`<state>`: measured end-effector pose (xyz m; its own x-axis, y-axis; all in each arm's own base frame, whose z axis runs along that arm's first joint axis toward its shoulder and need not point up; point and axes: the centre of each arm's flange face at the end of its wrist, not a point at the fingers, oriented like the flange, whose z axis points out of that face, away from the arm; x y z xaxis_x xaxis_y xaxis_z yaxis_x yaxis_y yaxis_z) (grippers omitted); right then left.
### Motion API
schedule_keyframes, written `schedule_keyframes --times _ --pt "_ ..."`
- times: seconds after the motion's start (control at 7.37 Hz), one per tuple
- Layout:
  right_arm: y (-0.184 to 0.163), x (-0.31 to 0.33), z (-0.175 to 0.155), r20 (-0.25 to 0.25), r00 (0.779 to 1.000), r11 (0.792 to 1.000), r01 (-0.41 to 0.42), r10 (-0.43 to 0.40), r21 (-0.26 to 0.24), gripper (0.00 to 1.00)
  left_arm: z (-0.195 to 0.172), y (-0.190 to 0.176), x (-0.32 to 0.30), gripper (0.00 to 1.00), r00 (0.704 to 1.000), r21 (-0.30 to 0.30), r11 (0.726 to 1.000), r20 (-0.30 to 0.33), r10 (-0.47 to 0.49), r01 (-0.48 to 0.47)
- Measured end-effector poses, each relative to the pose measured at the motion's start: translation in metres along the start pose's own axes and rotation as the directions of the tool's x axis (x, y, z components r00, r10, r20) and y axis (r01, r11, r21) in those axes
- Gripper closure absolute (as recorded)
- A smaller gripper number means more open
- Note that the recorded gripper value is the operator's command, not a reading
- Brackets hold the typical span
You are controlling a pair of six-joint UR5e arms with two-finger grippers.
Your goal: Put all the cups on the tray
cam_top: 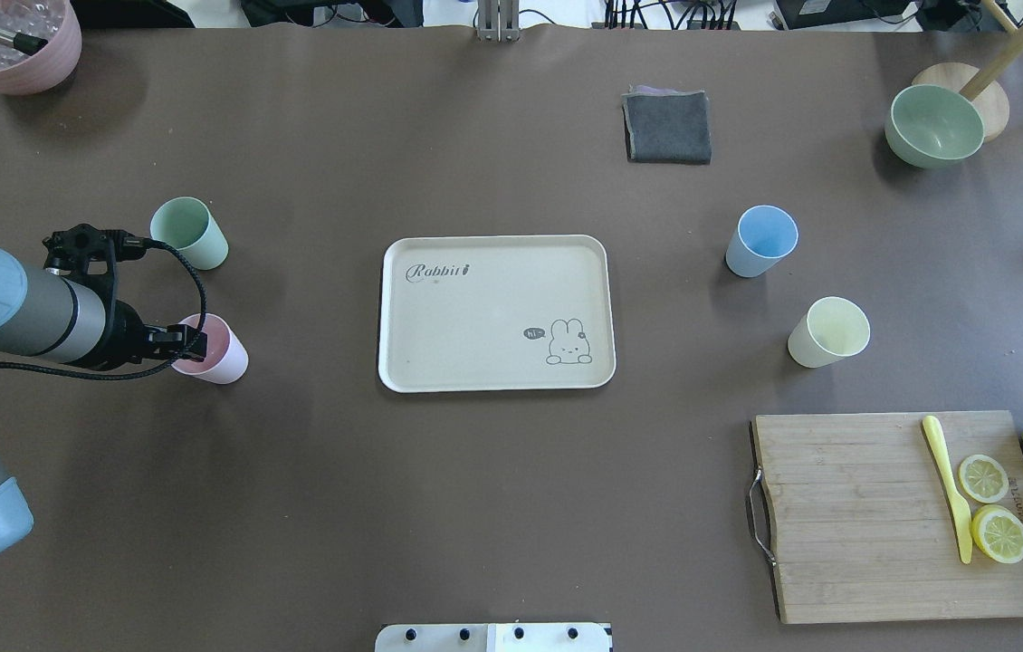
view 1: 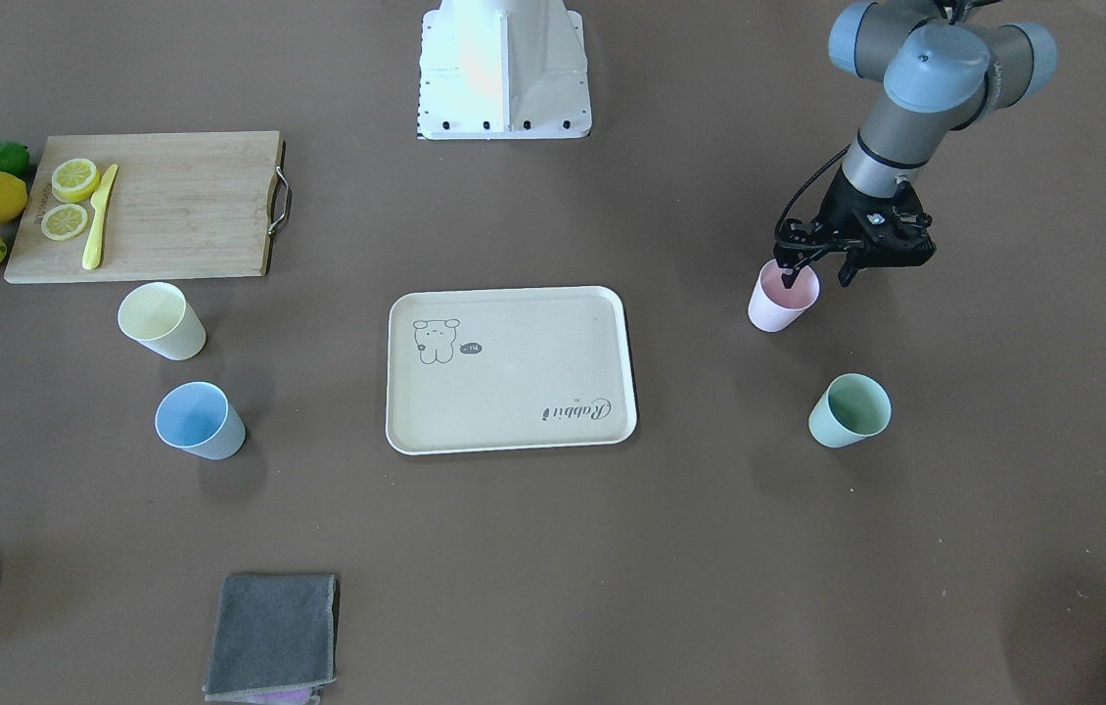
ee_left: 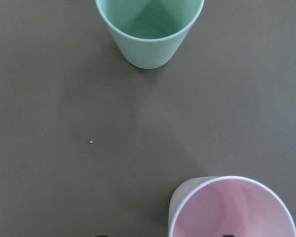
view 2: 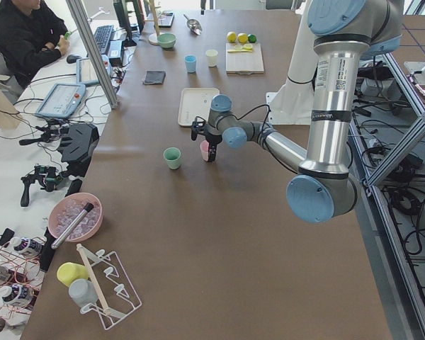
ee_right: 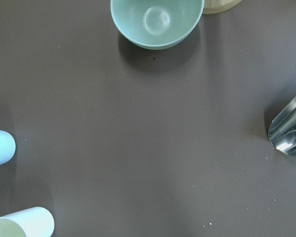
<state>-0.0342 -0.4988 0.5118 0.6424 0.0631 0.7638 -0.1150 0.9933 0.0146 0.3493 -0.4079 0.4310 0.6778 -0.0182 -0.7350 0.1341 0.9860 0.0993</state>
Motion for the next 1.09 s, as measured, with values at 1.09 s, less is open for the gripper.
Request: schedule_keyframes --times 1.09 --pt "0.0 -0.009 -0.006 0.005 1.0 1.0 0.012 -0.012 0.012 0.0 -0.05 -0.019 0.064 1.0 0.991 -0.051 0.997 -0.112 -0.067 0.062"
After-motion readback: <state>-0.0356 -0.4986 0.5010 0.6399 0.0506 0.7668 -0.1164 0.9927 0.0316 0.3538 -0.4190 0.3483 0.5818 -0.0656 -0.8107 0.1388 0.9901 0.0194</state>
